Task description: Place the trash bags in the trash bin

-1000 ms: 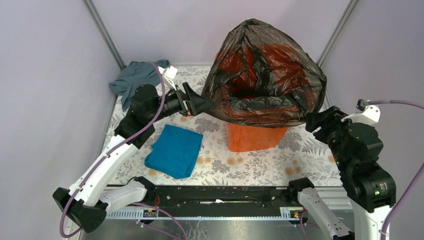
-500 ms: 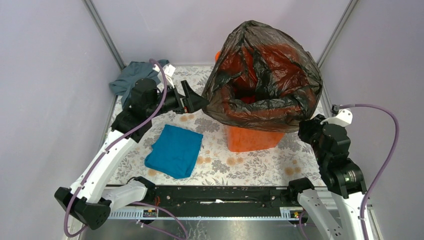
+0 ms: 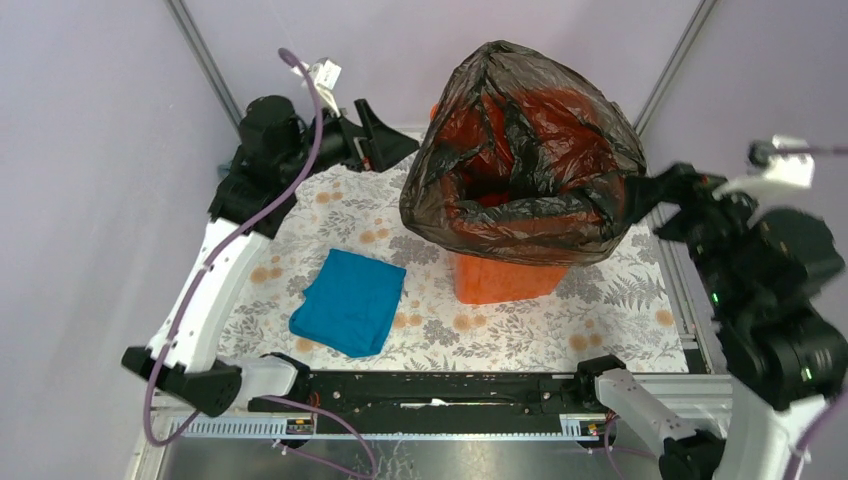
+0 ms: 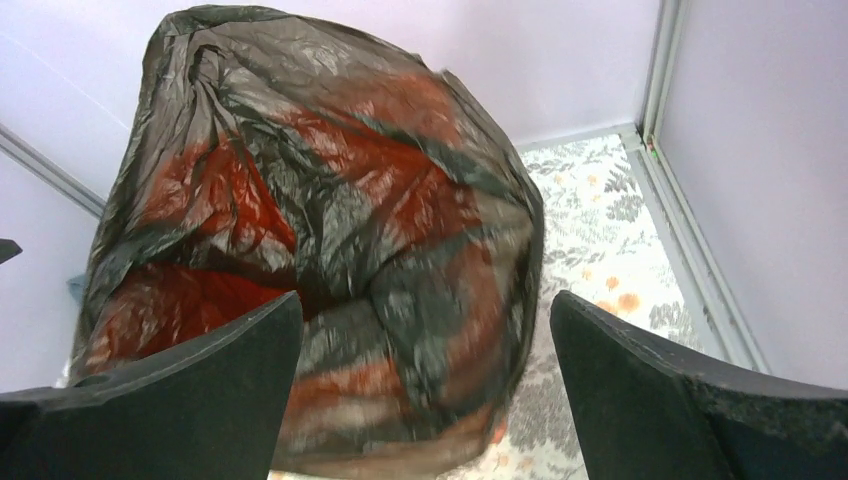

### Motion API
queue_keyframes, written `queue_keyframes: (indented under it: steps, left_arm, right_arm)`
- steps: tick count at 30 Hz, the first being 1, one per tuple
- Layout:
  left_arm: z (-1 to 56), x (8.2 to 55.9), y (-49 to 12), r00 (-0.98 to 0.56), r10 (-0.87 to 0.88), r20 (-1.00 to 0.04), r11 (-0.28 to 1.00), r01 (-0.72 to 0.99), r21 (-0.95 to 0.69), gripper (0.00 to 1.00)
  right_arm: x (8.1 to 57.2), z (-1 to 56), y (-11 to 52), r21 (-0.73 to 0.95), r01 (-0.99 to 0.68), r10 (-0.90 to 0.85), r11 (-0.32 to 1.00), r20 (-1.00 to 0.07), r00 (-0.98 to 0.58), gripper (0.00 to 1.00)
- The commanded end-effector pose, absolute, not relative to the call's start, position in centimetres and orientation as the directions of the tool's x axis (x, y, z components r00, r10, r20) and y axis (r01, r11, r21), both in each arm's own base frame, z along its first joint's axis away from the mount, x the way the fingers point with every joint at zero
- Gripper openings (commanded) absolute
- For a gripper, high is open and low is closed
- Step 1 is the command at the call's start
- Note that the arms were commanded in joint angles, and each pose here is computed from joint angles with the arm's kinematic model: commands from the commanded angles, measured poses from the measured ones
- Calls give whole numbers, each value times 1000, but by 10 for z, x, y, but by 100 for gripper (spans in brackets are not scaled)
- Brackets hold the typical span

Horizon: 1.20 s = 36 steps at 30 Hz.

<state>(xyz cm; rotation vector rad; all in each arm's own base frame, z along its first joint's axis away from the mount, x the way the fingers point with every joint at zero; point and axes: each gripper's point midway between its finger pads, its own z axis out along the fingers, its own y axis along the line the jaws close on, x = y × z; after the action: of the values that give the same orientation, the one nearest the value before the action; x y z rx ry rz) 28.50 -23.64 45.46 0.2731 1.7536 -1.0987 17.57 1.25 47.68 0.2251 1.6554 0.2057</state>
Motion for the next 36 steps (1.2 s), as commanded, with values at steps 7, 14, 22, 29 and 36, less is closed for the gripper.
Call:
queue_keyframes:
  steps: [7, 14, 22, 29, 36]
  left_arm:
    - [479, 336, -268, -498, -334, -800, 372, 710, -598, 99]
    - [473, 365, -269, -425, -349, -835, 428, 721, -545, 99]
    - [470, 385, -288, -476, -373, -796, 337, 730, -594, 85]
    - [465, 405, -293, -473, -387, -791, 342, 723, -600, 72]
    - [465, 421, -299, -474, -409, -780, 333, 718, -611, 47]
  right_arm:
    - [336, 498, 65, -18, -150, -34, 988, -994, -108, 100]
    - [390, 506, 61, -81, -241, -109, 967, -988, -106, 100]
    - [415, 479, 79, 2, -424, -68, 906, -986, -151, 100]
    - [432, 476, 72, 90, -444, 43, 892, -992, -115, 76]
    - [447, 481, 62, 160, -416, 131, 895, -986, -98, 48]
